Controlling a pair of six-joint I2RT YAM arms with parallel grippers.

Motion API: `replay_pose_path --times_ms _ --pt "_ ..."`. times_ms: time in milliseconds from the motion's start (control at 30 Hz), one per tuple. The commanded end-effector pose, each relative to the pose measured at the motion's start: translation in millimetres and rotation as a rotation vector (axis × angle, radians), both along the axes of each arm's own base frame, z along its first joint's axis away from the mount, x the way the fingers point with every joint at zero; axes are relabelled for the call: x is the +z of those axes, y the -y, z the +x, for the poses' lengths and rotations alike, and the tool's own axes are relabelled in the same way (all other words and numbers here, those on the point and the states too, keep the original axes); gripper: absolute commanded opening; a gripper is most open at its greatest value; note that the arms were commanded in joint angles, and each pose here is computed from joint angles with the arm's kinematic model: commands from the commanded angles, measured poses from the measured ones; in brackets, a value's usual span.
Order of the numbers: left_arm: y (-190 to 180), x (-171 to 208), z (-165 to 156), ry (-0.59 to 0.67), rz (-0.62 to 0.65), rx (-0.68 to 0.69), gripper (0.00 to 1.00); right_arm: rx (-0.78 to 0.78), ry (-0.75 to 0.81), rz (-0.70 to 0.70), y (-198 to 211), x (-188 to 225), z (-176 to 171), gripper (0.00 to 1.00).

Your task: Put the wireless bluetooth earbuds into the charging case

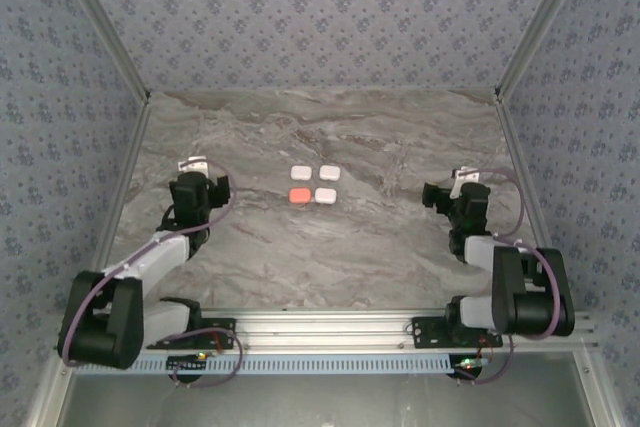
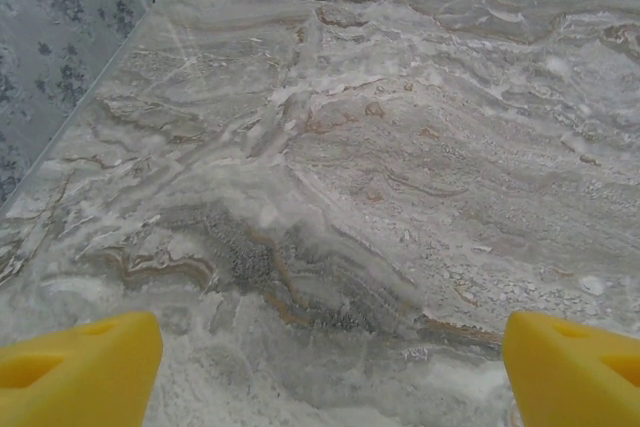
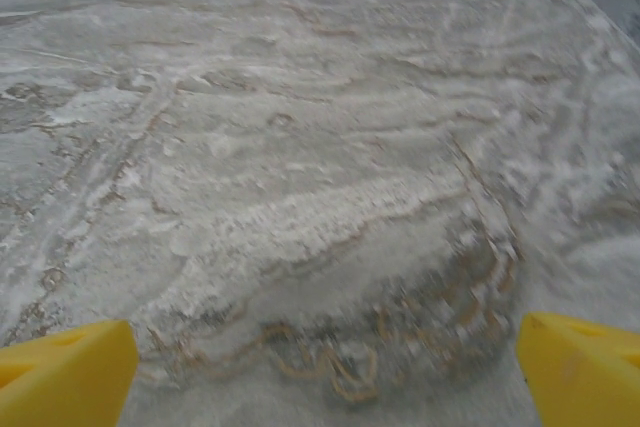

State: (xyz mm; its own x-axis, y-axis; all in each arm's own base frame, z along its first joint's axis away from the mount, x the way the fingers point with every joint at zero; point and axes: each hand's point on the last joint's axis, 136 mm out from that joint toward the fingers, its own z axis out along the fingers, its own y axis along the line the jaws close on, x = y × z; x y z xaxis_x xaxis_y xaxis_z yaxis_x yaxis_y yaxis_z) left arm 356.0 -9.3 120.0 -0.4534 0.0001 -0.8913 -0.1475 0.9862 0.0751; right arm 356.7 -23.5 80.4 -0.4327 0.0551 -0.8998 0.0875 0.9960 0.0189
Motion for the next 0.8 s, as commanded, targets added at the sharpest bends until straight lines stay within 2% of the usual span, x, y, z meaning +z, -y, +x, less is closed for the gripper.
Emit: replay_pose_path --times_ms 0,167,300,433,500,567,767 --pt "6 4 18 0.082 0.030 -0.070 0.88 0.108 0.112 -0.044 -17 17 22 1.00" --pt "16 -4 30 0.099 0.111 -0.179 0.91 0.157 0.059 -0.046 -25 3 30 1.00" --pt "1 -14 30 0.107 0.023 -0.158 0.93 0.096 0.043 -0.008 -10 2 33 1.00" --pt "-8 -23 32 0.187 -0.041 -0.159 0.97 0.087 0.038 -0.016 -10 1 33 1.00" --pt "-13 -28 37 0.100 -0.062 -0.138 0.99 0.088 0.041 -0.019 -10 3 34 1.00" --pt "-23 -31 42 0.082 -0.084 -0.088 0.99 0.086 0.040 -0.024 -11 2 34 1.00" --pt "-25 -31 41 0.083 -0.084 -0.083 0.99 0.075 0.040 -0.053 -12 3 34 1.00"
